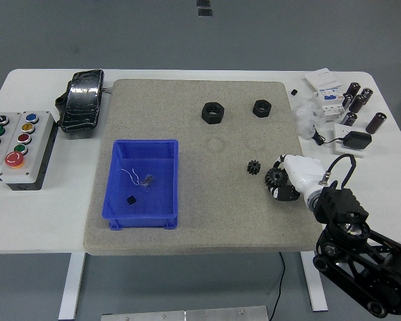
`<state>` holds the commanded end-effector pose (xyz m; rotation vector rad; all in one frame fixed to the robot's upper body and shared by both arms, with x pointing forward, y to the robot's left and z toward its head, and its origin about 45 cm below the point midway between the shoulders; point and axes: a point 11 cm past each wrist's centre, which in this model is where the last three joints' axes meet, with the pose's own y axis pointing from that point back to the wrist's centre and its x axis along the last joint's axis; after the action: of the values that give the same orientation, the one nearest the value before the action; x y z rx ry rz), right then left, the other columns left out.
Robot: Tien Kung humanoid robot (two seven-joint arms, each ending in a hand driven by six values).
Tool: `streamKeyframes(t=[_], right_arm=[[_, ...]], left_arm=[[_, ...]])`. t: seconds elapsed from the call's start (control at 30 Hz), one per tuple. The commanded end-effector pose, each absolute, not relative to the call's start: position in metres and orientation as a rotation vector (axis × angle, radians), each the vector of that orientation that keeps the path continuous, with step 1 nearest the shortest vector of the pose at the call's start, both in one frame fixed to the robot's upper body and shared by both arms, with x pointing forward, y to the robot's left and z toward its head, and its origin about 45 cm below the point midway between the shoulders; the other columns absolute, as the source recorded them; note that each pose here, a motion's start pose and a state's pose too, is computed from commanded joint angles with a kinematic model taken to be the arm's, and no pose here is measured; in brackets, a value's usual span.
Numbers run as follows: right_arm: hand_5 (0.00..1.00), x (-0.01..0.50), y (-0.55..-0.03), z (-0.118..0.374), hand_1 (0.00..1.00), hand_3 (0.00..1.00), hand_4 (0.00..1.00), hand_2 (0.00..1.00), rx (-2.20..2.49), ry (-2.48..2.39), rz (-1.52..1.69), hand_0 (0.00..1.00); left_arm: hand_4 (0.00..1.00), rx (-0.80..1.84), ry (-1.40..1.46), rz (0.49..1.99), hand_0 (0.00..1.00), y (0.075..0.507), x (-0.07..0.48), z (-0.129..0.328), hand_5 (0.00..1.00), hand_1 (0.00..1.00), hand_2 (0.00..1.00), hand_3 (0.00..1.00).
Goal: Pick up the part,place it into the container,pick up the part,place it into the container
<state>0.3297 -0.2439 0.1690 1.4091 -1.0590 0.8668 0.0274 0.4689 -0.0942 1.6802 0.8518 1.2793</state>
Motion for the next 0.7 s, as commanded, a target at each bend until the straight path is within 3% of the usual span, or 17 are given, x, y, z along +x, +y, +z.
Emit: streamKeyframes(t=[0.27,0.37,0.4,0.57,0.6,0.7], right_arm=[[0.002,0.339,-0.207,0.192,0.568,0.634,0.441,0.479,1.488,-1.088,0.964,0.423],[0.002,0.342,-0.172,0.202,0.568,0.634,0.441,0.479,1.578,-1.085,1.033,0.423],[0.002,0.342,-0.159,0.205,0.587,0.669,0.438,0.553,1.62,-1.083,1.055,0.417],[0.002,0.336,-0.097,0.216,0.587,0.669,0.438,0.553,1.849,-1.07,1.13,0.417],[0.224,0.334,-0.088,0.217,0.622,0.685,0.449,0.641,1.888,-1.065,1.14,0.423],[0.224,0.326,-0.066,0.216,0.622,0.685,0.449,0.641,2.008,-1.032,1.149,0.423]], left_arm=[[0.652,1.679,0.852,1.274,0.659,0.467,0.028,-0.095,0.405,0.599,0.563,0.622],[0.652,1.681,0.852,1.27,0.659,0.467,0.028,-0.095,0.405,0.599,0.563,0.622],[0.657,1.681,0.852,1.269,0.659,0.467,0.028,-0.095,0.416,0.599,0.564,0.623],[0.657,1.679,0.85,1.265,0.659,0.466,0.031,-0.095,0.416,0.599,0.564,0.623],[0.659,1.678,0.849,1.264,0.659,0.465,0.032,-0.095,0.426,0.599,0.564,0.624],[0.659,1.678,0.849,1.261,0.659,0.465,0.033,-0.095,0.426,0.599,0.564,0.624]])
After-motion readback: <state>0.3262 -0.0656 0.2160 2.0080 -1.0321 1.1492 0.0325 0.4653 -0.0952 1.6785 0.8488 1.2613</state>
